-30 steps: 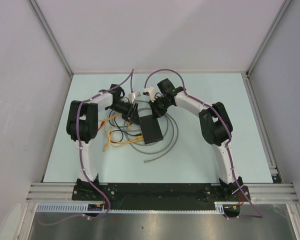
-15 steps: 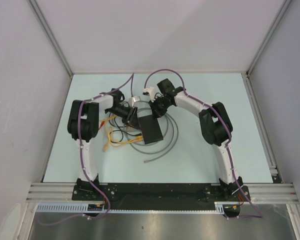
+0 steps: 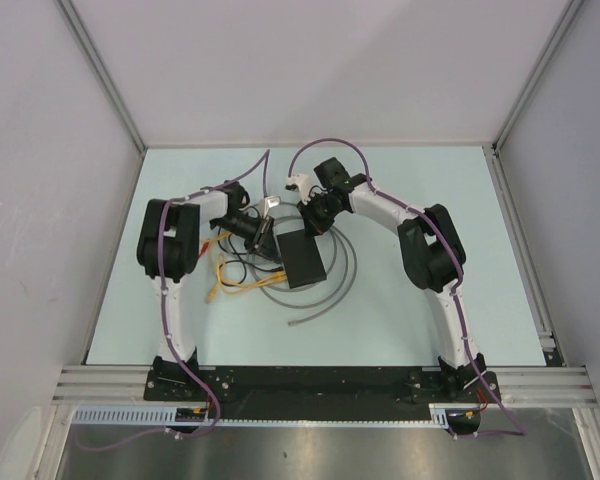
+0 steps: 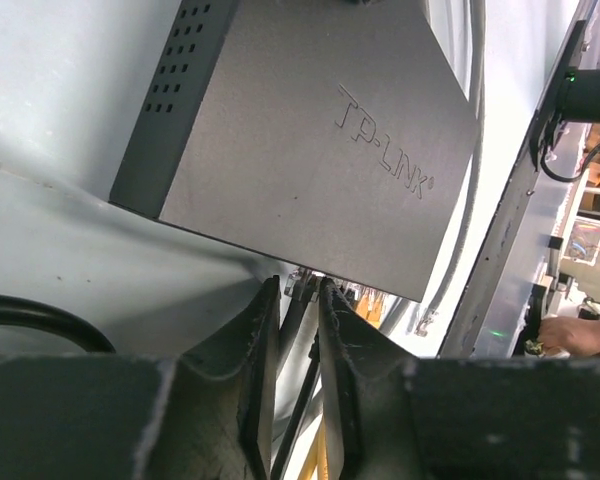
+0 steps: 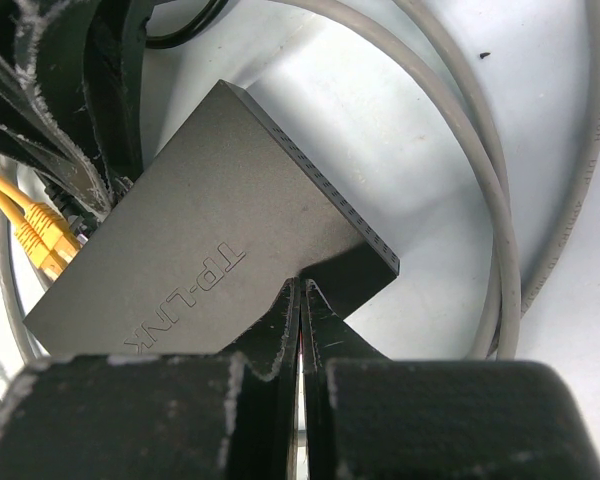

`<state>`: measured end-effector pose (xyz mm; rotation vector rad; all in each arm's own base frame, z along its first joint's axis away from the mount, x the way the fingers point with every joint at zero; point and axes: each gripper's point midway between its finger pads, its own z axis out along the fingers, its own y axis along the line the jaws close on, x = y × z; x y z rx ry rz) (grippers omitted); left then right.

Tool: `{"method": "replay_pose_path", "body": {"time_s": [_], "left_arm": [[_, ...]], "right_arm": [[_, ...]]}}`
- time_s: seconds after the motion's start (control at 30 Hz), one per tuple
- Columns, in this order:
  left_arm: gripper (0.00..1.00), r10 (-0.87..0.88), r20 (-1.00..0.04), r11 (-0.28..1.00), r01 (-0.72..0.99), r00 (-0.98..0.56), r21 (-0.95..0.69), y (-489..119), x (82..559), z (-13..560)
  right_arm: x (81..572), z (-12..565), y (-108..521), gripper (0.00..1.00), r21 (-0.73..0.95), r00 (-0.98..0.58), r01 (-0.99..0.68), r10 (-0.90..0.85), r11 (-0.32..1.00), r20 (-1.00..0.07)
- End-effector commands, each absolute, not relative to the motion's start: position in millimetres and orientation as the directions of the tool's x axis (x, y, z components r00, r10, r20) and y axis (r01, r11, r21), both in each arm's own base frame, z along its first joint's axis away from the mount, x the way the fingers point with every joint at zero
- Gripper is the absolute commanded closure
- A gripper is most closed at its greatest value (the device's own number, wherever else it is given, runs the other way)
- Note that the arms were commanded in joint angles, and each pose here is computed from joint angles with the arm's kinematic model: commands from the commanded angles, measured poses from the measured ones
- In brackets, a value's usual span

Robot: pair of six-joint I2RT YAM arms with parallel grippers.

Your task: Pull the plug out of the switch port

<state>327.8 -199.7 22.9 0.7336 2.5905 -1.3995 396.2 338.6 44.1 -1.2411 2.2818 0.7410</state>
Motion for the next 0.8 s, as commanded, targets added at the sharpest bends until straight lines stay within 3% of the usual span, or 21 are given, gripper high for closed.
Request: {"method": "replay_pose_path", "body": {"time_s": [0.0, 0.17, 0.3, 0.43, 0.63, 0.77], "left_arm": [[0.86, 0.371, -0.307, 0.472, 0.463, -0.877, -0.751, -203, 337, 21], [0.94, 0.400, -0.362, 0.532, 0.535, -0.842, -0.656, -192, 361, 26], [1.00, 0.426, -0.307, 0.500, 0.505, -0.851, -0.704, -192, 328, 10], [1.00, 0.440, -0.276, 0.482, 0.484, -0.855, -0.731, -193, 308, 5], [1.00, 0.408, -0.350, 0.527, 0.531, -0.843, -0.664, -181, 350, 26], [1.00, 0.417, -0.328, 0.536, 0.521, -0.848, -0.664, -173, 339, 19]], "right_arm": [[358, -39, 282, 1.00, 0.225, -0.592, -0.806, -0.744, 0.548, -0.309], [358, -39, 282, 1.00, 0.224, -0.592, -0.806, -0.744, 0.548, -0.308], [358, -40, 281, 1.00, 0.225, -0.593, -0.805, -0.745, 0.549, -0.305], [360, -39, 280, 1.00, 0.223, -0.597, -0.802, -0.741, 0.554, -0.307], [358, -41, 281, 1.00, 0.232, -0.598, -0.802, -0.742, 0.551, -0.302], [358, -41, 280, 1.00, 0.232, -0.597, -0.802, -0.742, 0.551, -0.304]]}}
